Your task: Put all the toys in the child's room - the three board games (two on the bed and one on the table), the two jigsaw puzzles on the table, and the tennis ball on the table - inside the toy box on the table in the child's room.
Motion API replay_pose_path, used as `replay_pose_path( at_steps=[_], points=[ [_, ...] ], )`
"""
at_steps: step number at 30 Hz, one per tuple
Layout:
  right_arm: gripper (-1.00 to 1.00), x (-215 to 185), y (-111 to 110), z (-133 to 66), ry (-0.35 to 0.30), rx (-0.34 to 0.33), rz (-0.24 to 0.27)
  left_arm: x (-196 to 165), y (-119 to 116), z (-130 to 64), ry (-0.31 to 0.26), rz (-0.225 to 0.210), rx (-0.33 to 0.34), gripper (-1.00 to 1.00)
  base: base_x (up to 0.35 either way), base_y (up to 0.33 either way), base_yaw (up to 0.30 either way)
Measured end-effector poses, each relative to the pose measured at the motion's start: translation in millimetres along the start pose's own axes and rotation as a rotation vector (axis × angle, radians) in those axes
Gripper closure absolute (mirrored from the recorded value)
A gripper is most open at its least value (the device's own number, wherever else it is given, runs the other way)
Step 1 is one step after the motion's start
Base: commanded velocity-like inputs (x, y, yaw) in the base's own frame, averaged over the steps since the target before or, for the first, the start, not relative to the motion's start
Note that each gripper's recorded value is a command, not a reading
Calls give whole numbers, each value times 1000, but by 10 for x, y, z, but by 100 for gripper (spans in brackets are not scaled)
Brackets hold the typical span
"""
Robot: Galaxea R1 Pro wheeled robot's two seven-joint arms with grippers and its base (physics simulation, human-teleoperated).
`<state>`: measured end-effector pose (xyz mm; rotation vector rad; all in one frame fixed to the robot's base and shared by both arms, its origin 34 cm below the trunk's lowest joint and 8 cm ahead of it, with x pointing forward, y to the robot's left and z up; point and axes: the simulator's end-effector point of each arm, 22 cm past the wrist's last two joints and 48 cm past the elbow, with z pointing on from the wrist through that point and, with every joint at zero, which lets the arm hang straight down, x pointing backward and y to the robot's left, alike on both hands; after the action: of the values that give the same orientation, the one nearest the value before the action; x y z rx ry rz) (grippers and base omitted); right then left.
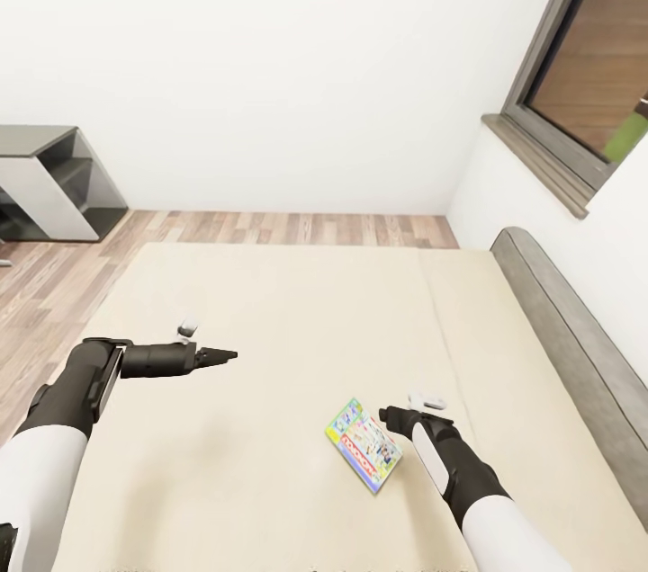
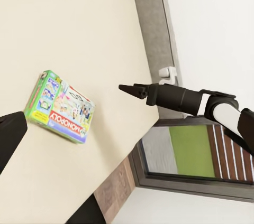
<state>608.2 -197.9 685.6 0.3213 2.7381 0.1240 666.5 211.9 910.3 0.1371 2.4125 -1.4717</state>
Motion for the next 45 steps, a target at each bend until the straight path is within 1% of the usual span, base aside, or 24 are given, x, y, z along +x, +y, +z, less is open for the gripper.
replay_pose_path(
  at_steps=[19,24,34,37,41,45],
  points=[
    [-100,126,-38,106,29,7,1,82,134,63,14,-27,0,-100,0,0,0],
    [-100,181,-19,134,41,7,1,105,170,82,18,-34,-1,-100,0,0,0],
    [-100,272,-92,191,59,20,1,151,231,122,25,-47,2,-100,0,0,0],
    [-100,302,-103,207,66,23,3,167,242,158,28,-51,4,-100,0,0,0],
    [-100,343,-43,225,73,15,5,194,230,239,32,-58,17,-100,0,0,0],
    [-100,369,-27,245,78,14,4,218,241,280,37,-65,21,-100,0,0,0]
  ],
)
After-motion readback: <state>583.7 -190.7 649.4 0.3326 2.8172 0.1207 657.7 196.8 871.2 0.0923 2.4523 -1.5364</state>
